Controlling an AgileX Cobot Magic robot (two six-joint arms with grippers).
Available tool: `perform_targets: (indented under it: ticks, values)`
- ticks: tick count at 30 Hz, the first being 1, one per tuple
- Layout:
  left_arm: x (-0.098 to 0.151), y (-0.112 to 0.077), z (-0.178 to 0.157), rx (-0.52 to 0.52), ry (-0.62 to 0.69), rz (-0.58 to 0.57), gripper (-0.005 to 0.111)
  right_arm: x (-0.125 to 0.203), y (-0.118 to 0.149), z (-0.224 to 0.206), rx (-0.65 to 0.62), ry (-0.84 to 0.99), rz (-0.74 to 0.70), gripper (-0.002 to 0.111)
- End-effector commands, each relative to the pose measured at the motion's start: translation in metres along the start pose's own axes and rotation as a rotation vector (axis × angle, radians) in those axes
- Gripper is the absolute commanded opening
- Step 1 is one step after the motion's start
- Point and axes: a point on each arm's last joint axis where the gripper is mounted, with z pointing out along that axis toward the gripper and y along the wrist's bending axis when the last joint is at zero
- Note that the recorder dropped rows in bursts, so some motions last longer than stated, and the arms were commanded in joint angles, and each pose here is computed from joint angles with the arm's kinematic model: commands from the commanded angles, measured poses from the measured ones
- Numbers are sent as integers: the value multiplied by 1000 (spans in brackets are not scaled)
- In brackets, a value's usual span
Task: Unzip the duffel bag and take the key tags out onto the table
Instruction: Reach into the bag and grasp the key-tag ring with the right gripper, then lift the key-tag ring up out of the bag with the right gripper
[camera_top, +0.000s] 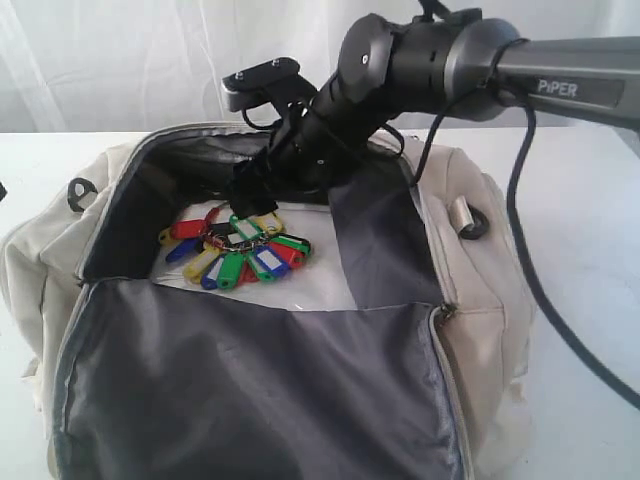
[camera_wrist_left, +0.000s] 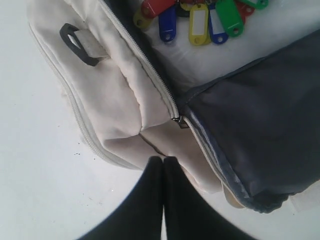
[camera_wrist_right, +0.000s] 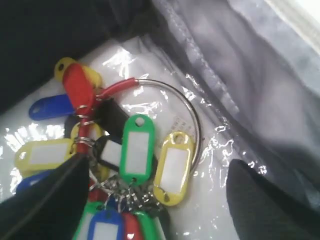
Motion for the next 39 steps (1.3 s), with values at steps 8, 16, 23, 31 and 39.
perform_targets:
  ticks: [8,16,23,31,39]
  values:
    - [2,-2,-2,16,-2,-16,0,13,-5,33,-11,50,39,71]
    - [1,-4,-2,37,-12,-18,0,8,14,39,-30,9,26,63]
    - [1,-4,-2,37,-12,-18,0,15,19,51,-39,48,38,52]
    - [1,-4,-2,38,-13,-18,0,15,19,53,-39,47,70,29]
    - [1,-4,-2,39,-12,-18,0,-12,21,27,-18,-47,33,0]
